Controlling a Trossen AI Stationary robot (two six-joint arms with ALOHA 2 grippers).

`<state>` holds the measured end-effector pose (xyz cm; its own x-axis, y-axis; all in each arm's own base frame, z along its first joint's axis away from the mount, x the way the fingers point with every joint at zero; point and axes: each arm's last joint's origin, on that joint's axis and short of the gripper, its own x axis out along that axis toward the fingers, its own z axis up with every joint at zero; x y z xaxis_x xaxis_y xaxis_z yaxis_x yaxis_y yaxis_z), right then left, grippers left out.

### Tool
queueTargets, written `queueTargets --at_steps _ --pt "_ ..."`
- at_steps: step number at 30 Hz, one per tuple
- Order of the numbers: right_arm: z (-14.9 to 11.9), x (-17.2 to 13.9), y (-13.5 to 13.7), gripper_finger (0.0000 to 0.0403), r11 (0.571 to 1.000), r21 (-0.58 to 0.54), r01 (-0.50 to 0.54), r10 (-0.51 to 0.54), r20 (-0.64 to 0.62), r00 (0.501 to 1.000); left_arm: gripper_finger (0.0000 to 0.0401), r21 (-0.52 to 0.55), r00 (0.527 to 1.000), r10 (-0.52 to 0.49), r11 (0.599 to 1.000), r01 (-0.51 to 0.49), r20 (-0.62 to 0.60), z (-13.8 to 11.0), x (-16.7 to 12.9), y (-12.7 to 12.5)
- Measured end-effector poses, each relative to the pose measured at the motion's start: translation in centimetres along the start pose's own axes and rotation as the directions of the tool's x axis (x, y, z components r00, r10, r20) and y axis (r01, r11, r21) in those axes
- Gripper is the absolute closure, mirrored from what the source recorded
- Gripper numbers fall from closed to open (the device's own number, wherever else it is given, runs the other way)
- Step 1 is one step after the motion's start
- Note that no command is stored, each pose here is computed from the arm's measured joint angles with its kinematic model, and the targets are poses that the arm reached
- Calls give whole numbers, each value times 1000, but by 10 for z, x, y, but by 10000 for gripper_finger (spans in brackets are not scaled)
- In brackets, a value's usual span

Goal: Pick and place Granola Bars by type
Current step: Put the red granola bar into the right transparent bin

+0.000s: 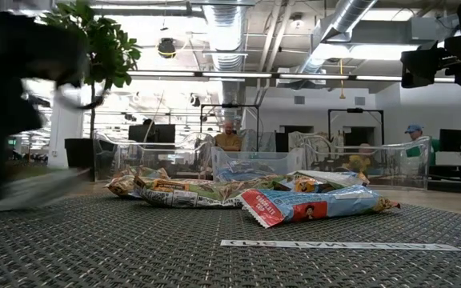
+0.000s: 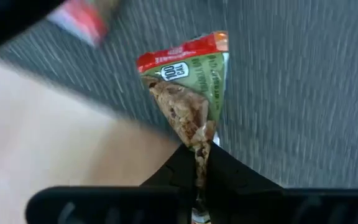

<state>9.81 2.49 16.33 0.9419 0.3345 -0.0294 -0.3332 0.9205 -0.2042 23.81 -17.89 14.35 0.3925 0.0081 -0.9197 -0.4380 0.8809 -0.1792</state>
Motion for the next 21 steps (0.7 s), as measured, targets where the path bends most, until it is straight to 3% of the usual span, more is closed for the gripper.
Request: queueTargets --at_steps 5,10,14,19,21 --pt "0 0 0 154 1000 0 0 0 0 1000 394 -43 990 19 999 -13 139 21 -10 -10" --pt "0 0 0 154 1000 0 0 0 0 1000 396 -86 964 134 989 -117 231 45 -17 -3" --pt "0 0 0 154 1000 -6 0 0 0 1000 395 -86 942 123 991 -101 313 66 -21 -5" --pt "1 0 0 154 986 -169 4 -2 8 1000 398 -67 878 88 996 -64 470 97 -29 -11" --pt "1 0 0 154 983 -184 4 -2 7 1000 397 -43 851 68 998 -54 521 109 -33 -13"
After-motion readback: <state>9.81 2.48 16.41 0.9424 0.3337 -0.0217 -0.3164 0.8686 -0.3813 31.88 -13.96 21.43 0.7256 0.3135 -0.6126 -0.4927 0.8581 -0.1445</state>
